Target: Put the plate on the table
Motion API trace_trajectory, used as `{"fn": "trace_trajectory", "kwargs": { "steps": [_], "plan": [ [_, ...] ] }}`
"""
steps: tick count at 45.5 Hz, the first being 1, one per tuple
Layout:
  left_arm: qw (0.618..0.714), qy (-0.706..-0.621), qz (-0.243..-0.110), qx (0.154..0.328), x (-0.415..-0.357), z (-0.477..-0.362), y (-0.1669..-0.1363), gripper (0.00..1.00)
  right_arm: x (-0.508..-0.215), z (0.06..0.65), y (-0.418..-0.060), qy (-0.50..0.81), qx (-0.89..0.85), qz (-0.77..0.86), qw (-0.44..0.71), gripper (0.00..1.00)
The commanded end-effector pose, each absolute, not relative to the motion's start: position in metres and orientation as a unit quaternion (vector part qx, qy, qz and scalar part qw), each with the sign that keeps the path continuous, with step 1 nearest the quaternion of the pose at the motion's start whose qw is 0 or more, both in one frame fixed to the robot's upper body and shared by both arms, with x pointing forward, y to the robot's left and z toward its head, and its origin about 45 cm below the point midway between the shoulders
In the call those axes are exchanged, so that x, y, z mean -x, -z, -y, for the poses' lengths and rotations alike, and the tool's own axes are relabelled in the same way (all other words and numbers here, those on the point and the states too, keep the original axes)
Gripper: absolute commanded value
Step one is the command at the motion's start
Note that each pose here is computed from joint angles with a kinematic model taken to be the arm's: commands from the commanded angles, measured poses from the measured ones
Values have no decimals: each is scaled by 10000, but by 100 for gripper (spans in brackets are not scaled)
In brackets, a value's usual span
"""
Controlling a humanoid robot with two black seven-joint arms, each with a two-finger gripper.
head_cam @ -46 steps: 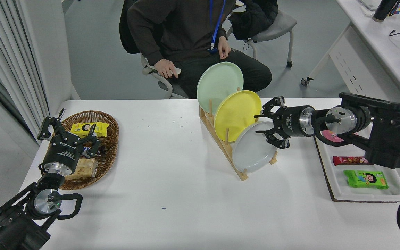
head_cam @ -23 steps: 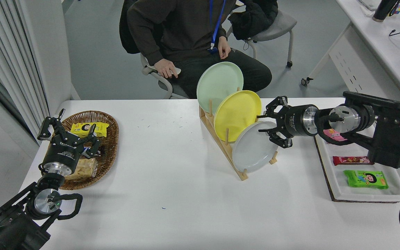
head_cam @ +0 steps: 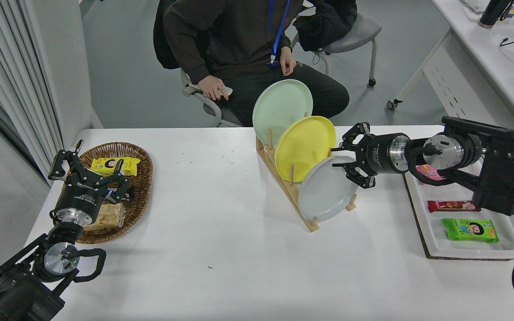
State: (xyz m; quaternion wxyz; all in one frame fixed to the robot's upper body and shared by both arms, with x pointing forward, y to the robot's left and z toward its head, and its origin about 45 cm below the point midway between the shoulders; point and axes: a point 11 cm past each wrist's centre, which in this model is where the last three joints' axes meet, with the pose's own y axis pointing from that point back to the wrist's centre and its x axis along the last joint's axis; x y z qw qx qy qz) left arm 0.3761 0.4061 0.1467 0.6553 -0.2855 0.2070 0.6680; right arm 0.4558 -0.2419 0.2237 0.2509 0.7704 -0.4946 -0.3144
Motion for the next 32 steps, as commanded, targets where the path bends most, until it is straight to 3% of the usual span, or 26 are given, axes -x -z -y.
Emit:
{"fn": "trace_trajectory", "kwargs": {
  "steps": [1, 17, 32],
  "plan": [
    [6553, -6680, -2072, 2854, -3762, -4061, -1467, 98, -4559, 2408, -2234, 3163, -7703, 4945, 2493, 32],
    [6551, -6681, -2067, 2859, -3762, -4062, -1468, 98, -4561, 2356, -2247, 3155, -7766, 4868, 2456, 32],
    [6553, -6680, -2072, 2854, -3762, -4061, -1467, 98, -4572, 2365, -2247, 3155, -7747, 4899, 2455, 22]
  ]
}}
